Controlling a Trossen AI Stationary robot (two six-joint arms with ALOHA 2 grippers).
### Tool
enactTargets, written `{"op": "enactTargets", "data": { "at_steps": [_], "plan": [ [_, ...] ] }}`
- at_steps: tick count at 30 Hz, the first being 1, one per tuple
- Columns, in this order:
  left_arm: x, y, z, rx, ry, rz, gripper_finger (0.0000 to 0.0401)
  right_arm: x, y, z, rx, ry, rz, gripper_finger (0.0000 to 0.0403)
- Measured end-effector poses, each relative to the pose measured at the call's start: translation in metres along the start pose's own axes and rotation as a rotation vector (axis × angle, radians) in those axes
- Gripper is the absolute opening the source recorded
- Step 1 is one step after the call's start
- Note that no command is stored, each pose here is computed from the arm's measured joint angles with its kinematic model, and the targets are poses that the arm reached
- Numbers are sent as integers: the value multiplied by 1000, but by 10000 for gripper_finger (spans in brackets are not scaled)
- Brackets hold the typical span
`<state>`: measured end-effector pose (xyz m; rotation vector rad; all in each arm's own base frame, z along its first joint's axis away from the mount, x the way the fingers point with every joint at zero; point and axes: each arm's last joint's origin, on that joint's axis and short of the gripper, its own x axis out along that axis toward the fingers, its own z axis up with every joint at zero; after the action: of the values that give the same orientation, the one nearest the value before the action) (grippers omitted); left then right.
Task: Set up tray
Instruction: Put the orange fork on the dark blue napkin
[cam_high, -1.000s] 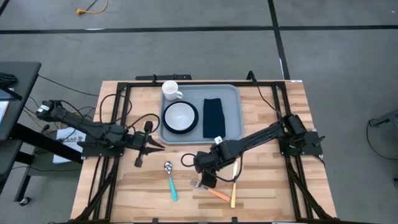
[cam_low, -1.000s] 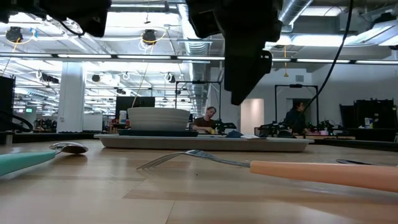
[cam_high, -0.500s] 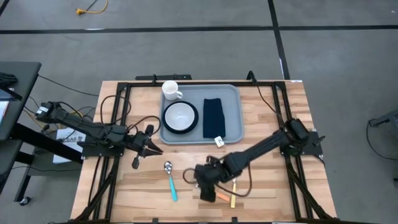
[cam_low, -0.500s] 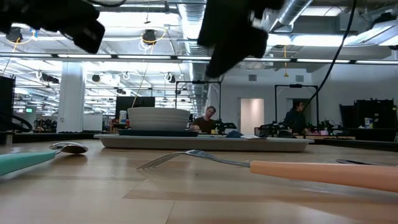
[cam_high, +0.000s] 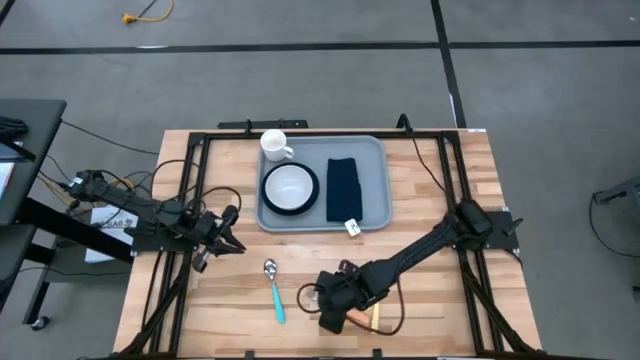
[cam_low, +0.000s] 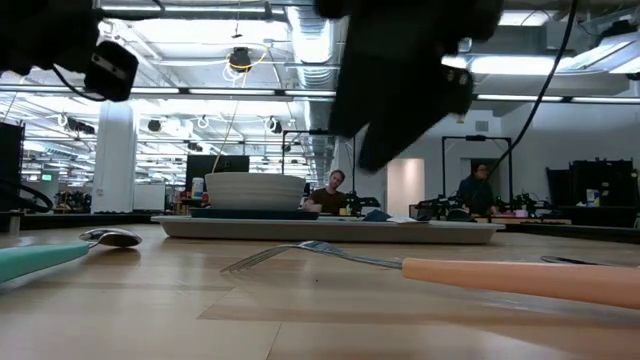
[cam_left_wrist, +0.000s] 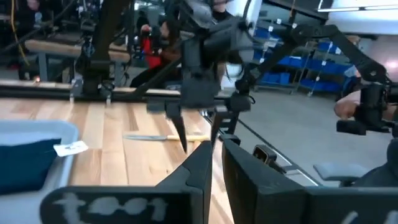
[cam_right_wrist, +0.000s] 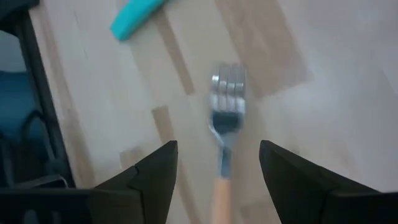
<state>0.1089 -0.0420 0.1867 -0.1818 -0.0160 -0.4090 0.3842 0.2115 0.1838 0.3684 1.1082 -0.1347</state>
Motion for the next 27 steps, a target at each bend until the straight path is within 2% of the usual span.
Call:
{"op": "enactTargets", "data": {
  "at_steps": [6,18,27],
  "plan": [
    [-4,0,-5,39,52,-15,25,21,-1,-6,13,37,-19,218],
    [-4,0,-8,42,78,-9,25,21,-5,-6,-9,42,-53,218],
    [-4,0,-9,41,96,-4,25,56,-5,-16,-25,105,-51,218]
  ]
}}
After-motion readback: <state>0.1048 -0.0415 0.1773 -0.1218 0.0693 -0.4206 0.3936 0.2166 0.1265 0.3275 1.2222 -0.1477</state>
